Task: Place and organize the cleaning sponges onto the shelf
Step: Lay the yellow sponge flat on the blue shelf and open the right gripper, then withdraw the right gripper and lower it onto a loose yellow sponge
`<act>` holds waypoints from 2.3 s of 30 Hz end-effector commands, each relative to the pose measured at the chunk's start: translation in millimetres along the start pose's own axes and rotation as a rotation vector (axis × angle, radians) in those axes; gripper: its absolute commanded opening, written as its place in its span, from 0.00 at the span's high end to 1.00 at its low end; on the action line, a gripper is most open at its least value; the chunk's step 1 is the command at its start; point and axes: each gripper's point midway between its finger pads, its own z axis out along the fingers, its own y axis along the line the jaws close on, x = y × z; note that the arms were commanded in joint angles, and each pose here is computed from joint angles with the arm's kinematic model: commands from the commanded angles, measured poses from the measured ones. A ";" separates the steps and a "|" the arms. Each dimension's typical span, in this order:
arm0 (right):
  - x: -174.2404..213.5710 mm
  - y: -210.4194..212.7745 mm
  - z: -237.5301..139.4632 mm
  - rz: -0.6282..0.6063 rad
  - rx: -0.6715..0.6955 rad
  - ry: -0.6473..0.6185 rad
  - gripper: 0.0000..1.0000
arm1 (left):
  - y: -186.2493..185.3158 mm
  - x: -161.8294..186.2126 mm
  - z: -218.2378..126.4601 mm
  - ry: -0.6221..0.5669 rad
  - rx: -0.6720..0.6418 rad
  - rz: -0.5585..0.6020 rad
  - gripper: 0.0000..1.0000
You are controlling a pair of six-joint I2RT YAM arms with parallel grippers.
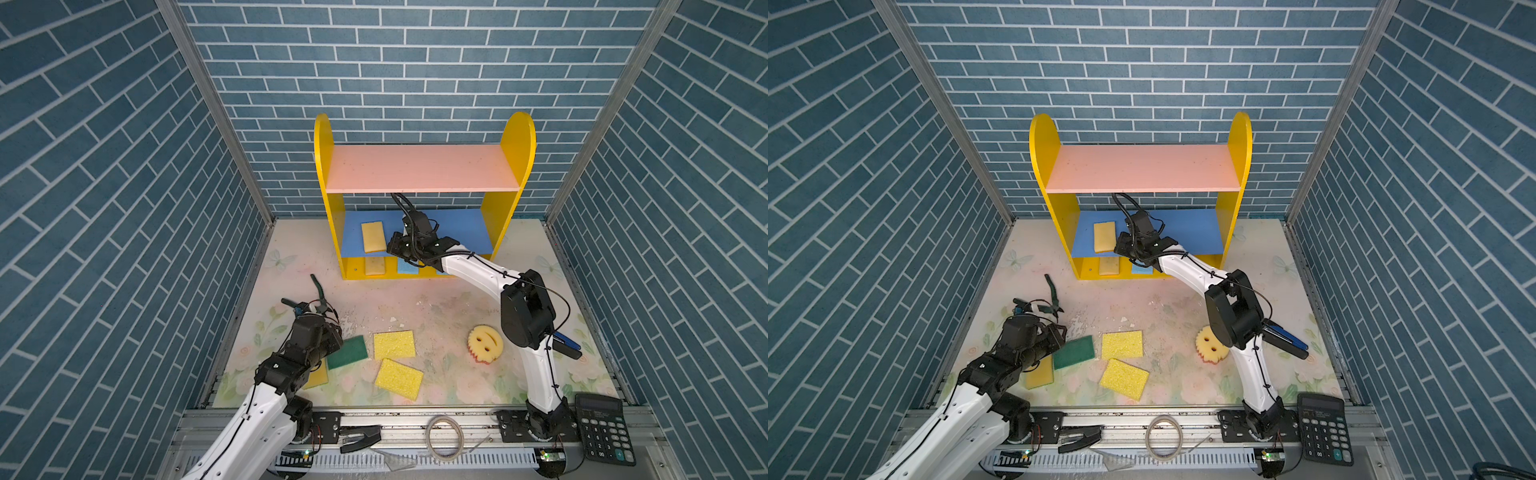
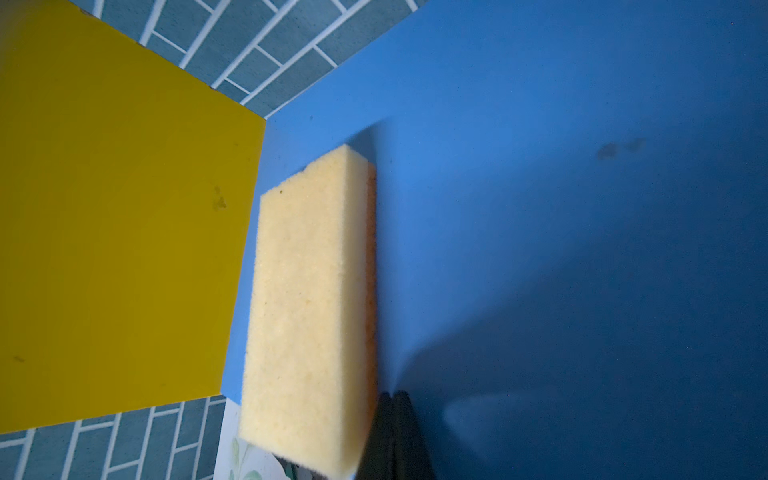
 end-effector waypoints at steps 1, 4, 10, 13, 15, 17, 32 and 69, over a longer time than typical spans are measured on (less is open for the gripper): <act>7.8 -1.6 9.5 0.029 0.001 0.028 1.00 | 6.9 1.4 1.5 -0.004 -0.025 0.000 0.52; 7.4 0.1 8.1 0.025 -0.001 0.026 1.00 | 7.4 2.0 1.7 -0.001 -0.027 0.003 0.52; 14.4 6.6 7.7 -0.001 -0.001 0.035 1.00 | 7.9 2.7 2.3 -0.001 -0.027 0.000 0.52; 18.1 6.0 8.1 -0.008 0.013 0.038 1.00 | 7.5 2.8 2.2 -0.002 -0.023 -0.001 0.52; 20.0 5.0 9.0 -0.009 0.015 0.041 1.00 | 7.2 2.2 1.9 -0.002 -0.024 0.004 0.52; 20.6 5.1 9.4 -0.009 0.012 0.043 1.00 | 7.4 2.2 1.3 -0.001 -0.026 0.006 0.52; 10.8 -9.5 -16.9 -0.057 0.076 -0.013 1.00 | 8.4 1.4 -1.0 -0.010 -0.025 -0.003 0.51; 256.7 -73.2 -126.7 -0.694 0.081 0.651 0.59 | -70.1 -96.9 10.0 -0.218 0.073 0.003 0.29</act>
